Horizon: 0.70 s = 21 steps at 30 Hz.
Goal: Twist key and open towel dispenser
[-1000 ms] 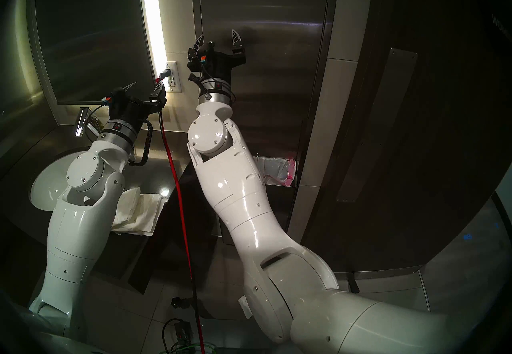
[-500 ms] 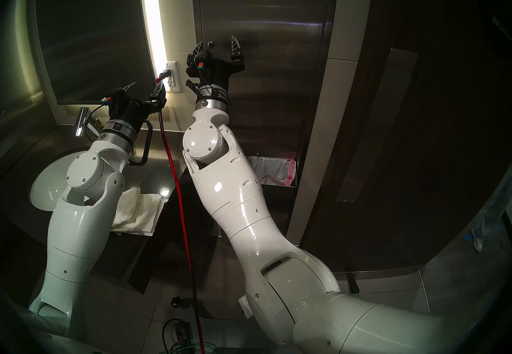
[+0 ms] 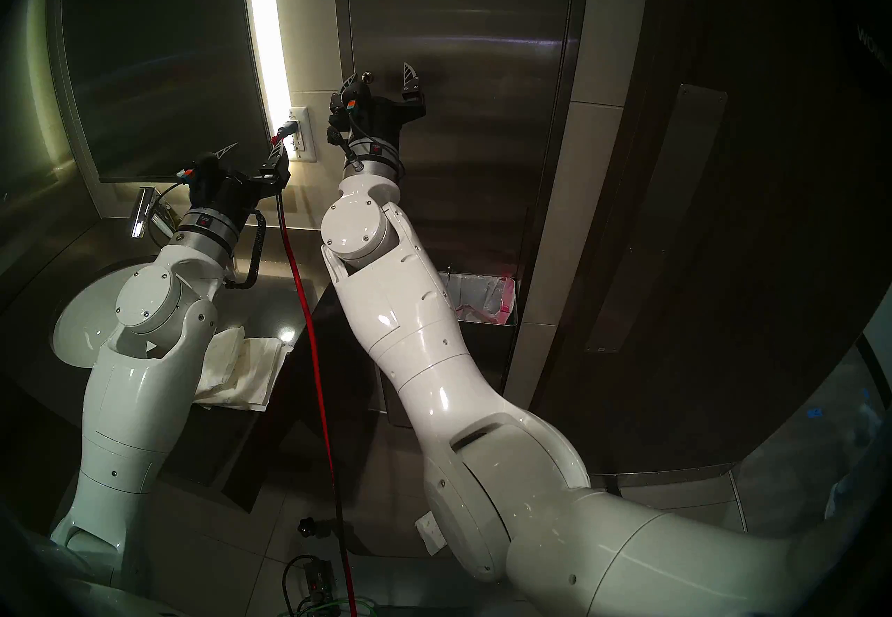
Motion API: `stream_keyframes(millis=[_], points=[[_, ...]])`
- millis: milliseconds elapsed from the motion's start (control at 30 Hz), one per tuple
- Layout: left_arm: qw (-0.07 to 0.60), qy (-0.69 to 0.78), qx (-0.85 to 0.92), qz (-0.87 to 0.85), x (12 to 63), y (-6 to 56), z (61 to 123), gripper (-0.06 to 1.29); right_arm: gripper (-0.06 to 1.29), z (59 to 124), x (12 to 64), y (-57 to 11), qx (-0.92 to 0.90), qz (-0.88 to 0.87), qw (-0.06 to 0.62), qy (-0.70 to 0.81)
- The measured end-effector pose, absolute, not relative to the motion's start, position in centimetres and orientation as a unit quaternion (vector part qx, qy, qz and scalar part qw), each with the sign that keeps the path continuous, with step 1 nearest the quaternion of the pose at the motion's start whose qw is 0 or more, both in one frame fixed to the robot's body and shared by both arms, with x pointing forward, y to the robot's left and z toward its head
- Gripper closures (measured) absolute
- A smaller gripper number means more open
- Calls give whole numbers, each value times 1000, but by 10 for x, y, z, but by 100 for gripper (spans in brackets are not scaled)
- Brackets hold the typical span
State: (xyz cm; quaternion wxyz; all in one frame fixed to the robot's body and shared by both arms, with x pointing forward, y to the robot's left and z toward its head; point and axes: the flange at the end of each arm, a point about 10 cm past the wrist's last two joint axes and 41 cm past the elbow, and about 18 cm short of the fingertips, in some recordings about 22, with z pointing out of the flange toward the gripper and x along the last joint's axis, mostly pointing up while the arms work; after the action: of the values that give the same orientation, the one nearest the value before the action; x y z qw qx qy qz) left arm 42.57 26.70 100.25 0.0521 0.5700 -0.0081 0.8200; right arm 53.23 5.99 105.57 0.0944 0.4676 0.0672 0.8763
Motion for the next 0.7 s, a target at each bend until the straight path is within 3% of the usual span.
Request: stream_keyframes(millis=[567,700], points=[[52,-8,570,820,426,267,1002,-3,-1,1062,551,70,462,878,94,81],[52,-8,570,820,426,267,1002,-3,9,1057,555,73,466,876,94,79]])
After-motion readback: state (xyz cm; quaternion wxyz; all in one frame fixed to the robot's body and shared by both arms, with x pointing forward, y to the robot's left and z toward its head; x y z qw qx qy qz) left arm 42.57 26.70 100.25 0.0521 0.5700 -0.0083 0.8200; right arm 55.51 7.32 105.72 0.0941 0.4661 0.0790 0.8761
